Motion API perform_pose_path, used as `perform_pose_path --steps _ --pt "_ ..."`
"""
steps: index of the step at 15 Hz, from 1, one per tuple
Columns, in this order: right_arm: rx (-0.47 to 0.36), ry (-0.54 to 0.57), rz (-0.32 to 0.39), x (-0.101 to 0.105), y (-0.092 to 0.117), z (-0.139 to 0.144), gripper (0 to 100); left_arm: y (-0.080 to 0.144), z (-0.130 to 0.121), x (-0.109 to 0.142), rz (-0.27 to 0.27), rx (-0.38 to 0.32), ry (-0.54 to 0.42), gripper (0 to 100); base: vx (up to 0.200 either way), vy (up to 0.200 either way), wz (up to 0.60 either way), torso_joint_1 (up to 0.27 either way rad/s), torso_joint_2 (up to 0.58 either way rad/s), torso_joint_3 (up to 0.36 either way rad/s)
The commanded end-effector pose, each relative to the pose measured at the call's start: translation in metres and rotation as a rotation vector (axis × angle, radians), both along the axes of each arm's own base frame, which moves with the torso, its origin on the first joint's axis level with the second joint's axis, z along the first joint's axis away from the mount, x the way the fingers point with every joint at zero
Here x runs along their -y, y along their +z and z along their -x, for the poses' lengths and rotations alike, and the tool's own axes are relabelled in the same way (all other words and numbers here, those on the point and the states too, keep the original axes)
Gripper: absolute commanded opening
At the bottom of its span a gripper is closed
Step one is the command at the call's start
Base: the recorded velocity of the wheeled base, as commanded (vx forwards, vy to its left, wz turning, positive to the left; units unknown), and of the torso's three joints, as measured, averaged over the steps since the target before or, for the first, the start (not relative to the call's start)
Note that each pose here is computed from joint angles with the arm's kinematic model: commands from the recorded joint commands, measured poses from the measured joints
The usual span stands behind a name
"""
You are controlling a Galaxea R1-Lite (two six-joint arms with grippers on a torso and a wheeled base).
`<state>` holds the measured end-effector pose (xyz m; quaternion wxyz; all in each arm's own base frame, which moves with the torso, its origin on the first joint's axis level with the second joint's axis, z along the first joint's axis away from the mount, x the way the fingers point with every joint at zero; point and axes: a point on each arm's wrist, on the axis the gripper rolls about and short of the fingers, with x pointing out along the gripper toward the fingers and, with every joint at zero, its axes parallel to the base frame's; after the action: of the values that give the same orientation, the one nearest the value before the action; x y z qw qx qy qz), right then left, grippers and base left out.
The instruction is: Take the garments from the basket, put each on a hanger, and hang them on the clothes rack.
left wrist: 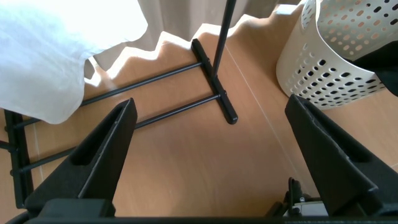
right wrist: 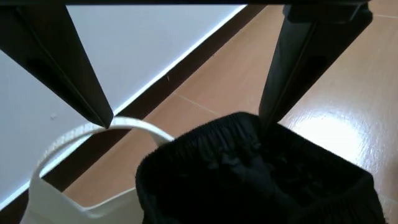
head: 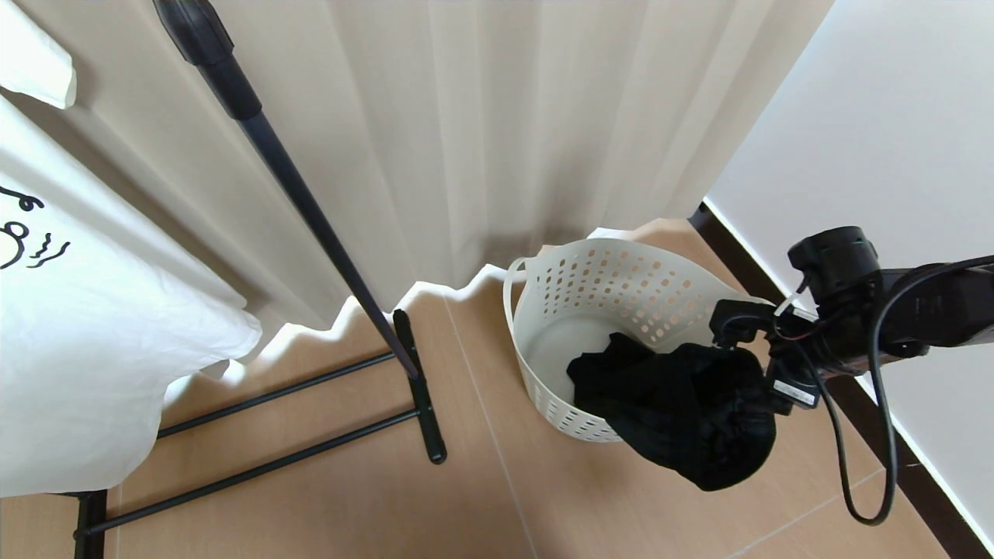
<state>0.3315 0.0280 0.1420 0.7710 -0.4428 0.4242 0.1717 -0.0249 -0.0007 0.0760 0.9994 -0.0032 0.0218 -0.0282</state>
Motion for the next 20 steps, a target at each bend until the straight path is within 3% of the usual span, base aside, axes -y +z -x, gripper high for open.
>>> perform_pose_path --steps 1,8,20 --pt "-0.024 0.009 0.003 -0.006 -0.018 -0.023 100 0.000 0.000 0.000 0.000 -0.001 0.000 100 0.000 0.000 0.00 0.000 0.00 0.000" --pt "0.005 0.007 -0.001 -0.009 -0.030 -0.061 100 0.000 0.000 0.000 0.000 -0.001 0.000 100 0.000 0.000 0.00 0.000 0.00 0.000" --pt "0.017 0.012 -0.006 -0.013 -0.038 -0.079 100 0.000 0.000 0.000 0.000 -0.001 0.000 100 0.000 0.000 0.00 0.000 0.00 0.000"
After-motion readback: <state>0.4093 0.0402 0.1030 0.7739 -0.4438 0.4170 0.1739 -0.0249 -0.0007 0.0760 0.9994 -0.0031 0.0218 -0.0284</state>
